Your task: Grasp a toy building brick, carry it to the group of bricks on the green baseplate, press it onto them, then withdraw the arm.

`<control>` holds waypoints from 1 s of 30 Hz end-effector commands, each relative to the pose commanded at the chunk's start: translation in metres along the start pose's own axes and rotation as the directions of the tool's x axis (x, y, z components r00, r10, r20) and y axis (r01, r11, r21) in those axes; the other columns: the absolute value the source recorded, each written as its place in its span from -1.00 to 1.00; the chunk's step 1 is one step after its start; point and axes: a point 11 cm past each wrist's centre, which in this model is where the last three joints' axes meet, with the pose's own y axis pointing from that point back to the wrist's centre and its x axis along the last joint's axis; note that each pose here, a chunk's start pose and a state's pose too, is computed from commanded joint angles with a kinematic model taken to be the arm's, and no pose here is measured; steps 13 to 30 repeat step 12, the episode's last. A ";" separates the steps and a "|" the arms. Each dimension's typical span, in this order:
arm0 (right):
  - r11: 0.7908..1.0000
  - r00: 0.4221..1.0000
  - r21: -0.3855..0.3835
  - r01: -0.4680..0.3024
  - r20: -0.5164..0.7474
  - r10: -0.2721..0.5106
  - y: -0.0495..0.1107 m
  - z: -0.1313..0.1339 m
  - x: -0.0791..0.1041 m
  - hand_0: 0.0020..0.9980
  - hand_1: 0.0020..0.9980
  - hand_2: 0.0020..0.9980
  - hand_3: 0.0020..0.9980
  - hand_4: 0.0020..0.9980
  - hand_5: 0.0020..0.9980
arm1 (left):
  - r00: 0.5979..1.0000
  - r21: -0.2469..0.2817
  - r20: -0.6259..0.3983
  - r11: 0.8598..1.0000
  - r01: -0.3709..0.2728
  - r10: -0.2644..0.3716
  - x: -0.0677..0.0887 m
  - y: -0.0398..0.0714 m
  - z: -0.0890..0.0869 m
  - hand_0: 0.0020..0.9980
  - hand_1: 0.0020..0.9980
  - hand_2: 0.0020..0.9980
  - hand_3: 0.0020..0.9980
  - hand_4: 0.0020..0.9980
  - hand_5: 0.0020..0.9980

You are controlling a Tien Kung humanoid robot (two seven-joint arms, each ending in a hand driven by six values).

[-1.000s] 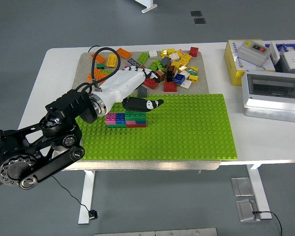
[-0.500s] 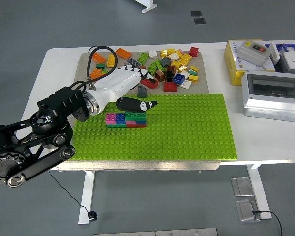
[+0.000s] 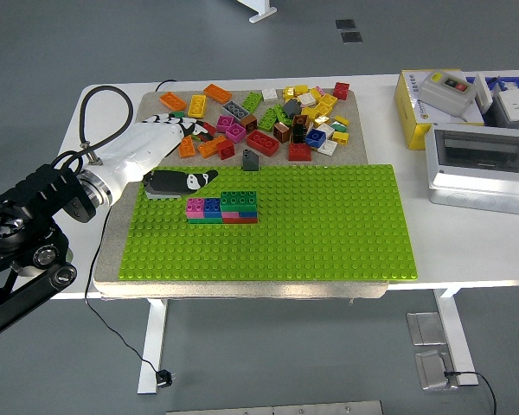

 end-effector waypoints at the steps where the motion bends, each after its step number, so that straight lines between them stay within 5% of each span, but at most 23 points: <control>1: 1.000 1.000 0.002 -0.002 -0.003 0.002 0.000 0.000 0.000 0.36 0.27 0.33 0.32 -0.30 0.64 | 1.000 0.005 -0.007 1.000 -0.008 0.008 -0.001 0.000 -0.005 0.97 0.84 0.84 0.61 0.42 0.03; 12: 1.000 1.000 0.005 -0.016 -0.023 0.016 0.000 -0.002 0.002 0.36 0.28 0.33 0.32 -0.30 0.62 | 0.996 0.124 -0.005 0.989 -0.087 0.088 -0.022 0.002 -0.071 0.96 0.85 0.85 0.71 0.35 -0.13; 30: 1.000 1.000 0.005 -0.016 -0.023 0.016 0.000 -0.002 0.002 0.36 0.28 0.33 0.32 -0.30 0.62 | 0.996 0.124 -0.005 0.989 -0.087 0.088 -0.022 0.002 -0.071 0.96 0.85 0.85 0.71 0.35 -0.13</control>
